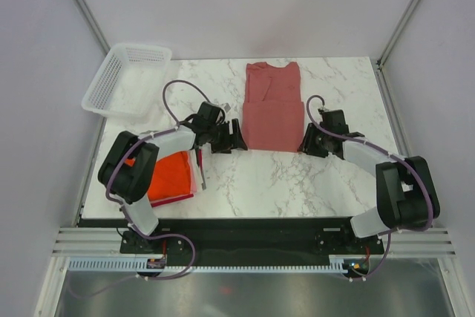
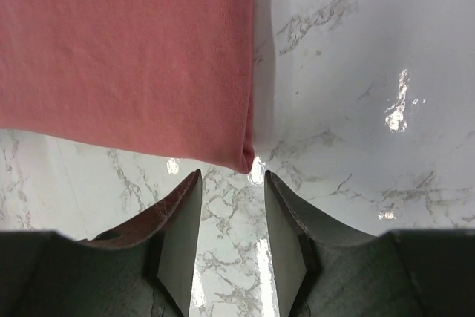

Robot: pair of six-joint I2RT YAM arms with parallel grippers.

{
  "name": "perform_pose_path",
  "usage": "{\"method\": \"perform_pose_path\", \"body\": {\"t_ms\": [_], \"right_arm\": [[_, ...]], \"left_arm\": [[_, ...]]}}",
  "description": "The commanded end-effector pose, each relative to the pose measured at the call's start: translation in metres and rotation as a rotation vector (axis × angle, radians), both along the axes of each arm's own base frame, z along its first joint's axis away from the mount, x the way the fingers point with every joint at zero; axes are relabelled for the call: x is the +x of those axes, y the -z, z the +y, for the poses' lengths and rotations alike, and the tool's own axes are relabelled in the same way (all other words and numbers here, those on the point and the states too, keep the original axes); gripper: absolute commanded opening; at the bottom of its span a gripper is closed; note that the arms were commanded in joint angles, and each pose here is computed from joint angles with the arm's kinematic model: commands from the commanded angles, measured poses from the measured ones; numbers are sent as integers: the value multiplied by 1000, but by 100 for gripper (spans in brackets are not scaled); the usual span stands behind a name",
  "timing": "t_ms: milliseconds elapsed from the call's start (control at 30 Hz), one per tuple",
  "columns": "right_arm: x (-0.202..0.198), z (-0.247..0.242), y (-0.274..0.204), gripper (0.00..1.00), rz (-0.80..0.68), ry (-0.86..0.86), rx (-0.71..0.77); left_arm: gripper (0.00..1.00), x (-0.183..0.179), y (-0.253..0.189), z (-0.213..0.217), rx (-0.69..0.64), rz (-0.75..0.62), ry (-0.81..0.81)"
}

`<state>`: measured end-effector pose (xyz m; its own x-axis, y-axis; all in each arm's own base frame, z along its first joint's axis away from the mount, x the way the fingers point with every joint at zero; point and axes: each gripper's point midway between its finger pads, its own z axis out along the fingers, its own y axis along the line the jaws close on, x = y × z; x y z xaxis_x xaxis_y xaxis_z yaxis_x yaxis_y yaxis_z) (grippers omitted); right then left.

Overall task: Fold and stack the t-shirts
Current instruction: Fold the tshirt

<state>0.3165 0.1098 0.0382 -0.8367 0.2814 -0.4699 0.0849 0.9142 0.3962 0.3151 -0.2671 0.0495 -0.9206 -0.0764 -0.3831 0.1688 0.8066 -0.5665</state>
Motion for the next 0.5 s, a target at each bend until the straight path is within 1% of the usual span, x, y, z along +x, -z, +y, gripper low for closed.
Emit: {"method": "perform_pose_path", "body": {"t_ms": [0,67,200,233,267,467], "right_arm": [[8,2,4,47,-17,-12,5],[10,2,8,45,-8,-7,1],[15,0,12,38,-2,10,-10],[16,1,14,38,3,9,-7],[17,1,14,37,5,7,-7],[20,3,19,27,12,11,-1]], "left_arm": [[76,11,-1,-11,-12,-43,47],[70,15,0,-13,-15,-44,47],[63,19,8,-17,-13,-21,43],[63,20,9,-17,-13,-18,41],[59,20,10,-18,-13,-13,41],[54,25,14,-21,-12,0,29]]}}
